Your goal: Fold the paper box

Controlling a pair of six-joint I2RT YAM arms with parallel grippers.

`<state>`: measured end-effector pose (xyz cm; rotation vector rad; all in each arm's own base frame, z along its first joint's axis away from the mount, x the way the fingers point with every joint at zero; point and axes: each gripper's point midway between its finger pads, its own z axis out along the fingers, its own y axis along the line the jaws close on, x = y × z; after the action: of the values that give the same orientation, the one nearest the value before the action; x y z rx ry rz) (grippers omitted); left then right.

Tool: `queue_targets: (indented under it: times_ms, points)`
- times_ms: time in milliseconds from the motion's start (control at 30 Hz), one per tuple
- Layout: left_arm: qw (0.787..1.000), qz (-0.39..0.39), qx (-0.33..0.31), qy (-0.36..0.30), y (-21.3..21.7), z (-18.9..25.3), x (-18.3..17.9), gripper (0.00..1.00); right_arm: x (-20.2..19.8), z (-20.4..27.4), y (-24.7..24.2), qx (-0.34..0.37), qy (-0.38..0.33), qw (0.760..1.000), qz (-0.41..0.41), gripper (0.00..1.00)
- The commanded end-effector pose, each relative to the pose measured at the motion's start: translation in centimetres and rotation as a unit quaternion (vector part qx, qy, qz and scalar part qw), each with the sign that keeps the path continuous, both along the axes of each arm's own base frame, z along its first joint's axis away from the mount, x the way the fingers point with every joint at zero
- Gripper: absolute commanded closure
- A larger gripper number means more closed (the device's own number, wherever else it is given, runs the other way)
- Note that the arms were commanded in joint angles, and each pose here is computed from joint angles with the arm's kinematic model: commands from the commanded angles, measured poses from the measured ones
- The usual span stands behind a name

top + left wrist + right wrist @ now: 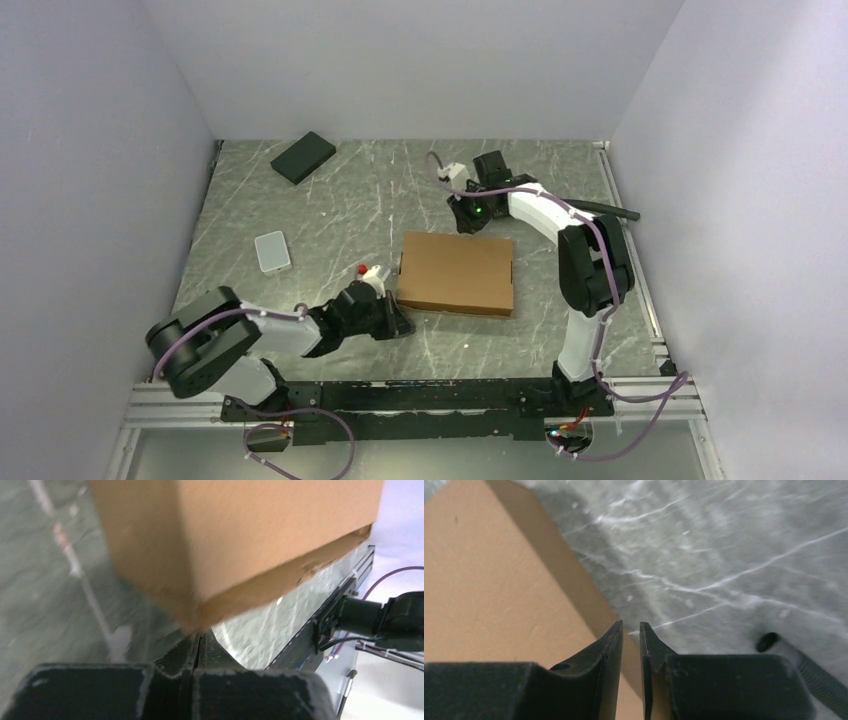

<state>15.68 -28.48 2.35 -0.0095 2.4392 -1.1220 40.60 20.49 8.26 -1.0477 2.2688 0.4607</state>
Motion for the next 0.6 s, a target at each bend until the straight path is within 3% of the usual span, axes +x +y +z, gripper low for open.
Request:
queue_targets:
  times_ms: [0,167,267,433,567]
  points:
    - [0.997,0.009,-0.074,-0.029,-4.1,3.8,2.9,1.00,-3.7,-0.9,1.9,-0.032,0.013,0.996,0.084,0.78]
    - [0.993,0.109,-0.041,-0.020,-2.7,4.1,7.2,1.00,-9.0,-2.0,3.8,-0.026,0.038,0.986,0.161,0.80]
    - [0.986,0.161,-0.027,-0.028,-1.2,4.6,9.4,1.00,-10.0,-2.4,3.9,-0.020,0.049,0.986,0.161,0.80]
    - [0.989,0.141,-0.028,-0.041,-1.3,5.2,10.4,1.00,-9.0,-2.3,3.2,-0.008,0.053,0.992,0.117,0.74]
    - [0.993,0.101,-0.036,-0.046,-1.2,5.6,9.1,0.96,-6.6,-0.6,1.0,0.019,0.036,0.998,0.048,0.66]
